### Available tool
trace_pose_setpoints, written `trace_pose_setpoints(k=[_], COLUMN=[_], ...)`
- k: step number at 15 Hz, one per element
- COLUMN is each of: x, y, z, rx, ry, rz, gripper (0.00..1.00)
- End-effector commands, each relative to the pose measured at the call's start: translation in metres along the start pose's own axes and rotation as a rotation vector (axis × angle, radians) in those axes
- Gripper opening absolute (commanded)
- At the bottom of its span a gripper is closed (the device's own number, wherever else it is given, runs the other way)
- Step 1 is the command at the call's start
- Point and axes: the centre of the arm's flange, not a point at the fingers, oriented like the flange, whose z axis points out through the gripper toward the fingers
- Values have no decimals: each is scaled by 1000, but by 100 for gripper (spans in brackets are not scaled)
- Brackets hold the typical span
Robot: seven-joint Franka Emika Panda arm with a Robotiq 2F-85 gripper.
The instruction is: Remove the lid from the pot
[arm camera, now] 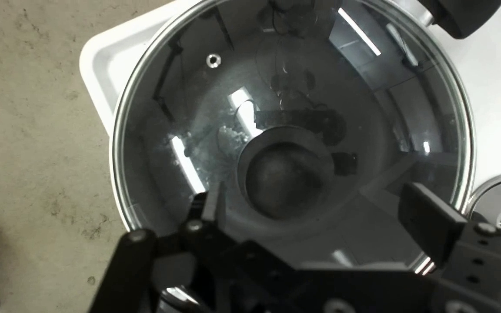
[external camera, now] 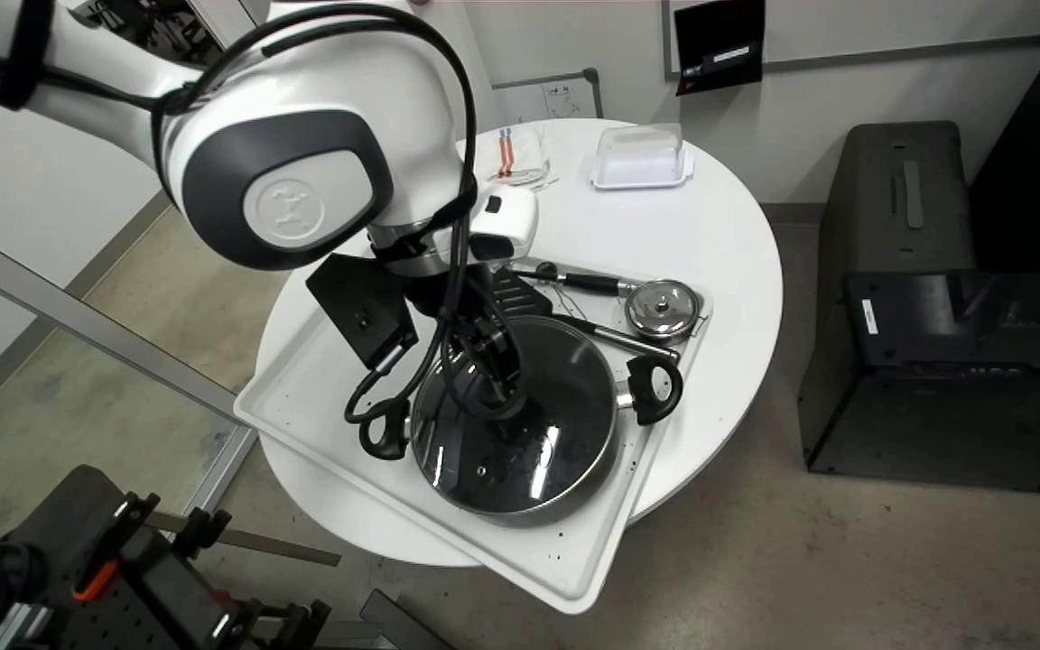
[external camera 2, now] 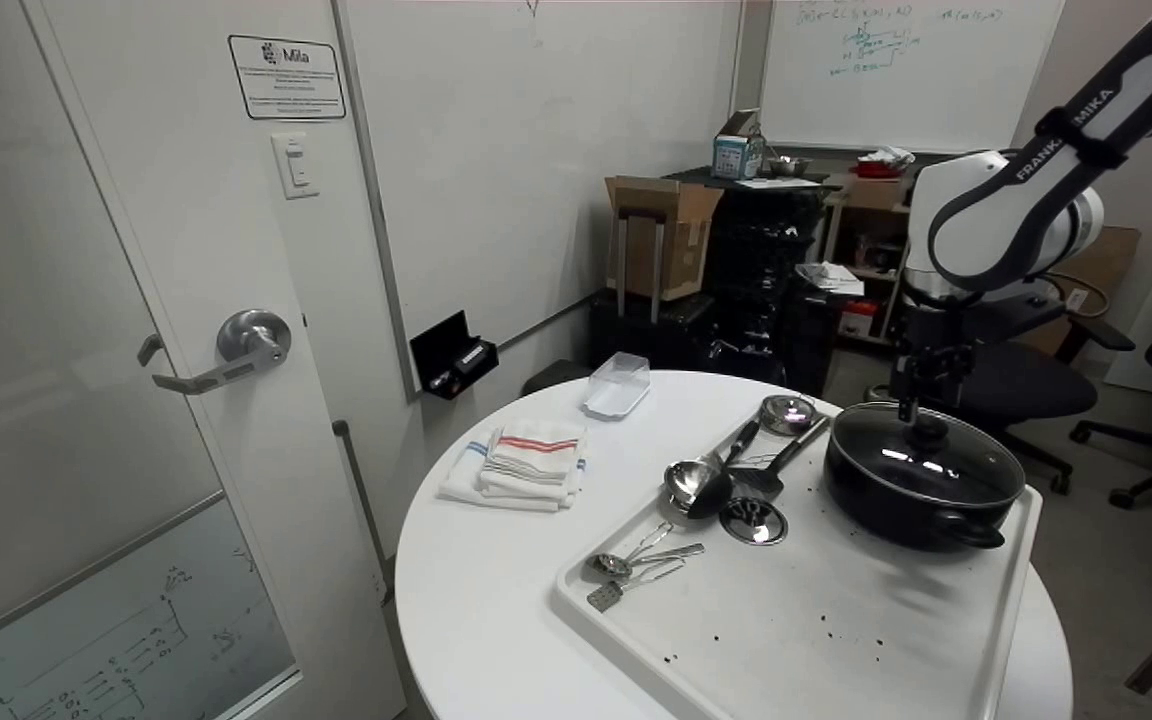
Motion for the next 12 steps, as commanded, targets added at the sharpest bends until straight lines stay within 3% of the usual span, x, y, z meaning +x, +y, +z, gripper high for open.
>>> trace_pose_setpoints(k=[1,10,11,12], x=[8,10,10,10], y=[-6,-2,-1,0], z=[11,28,28,28], rx=[-3,-14,-13,-13], ry=[5,-33,-34,-34], rz=[25,77,79,81], gripper=[100,100,75,74])
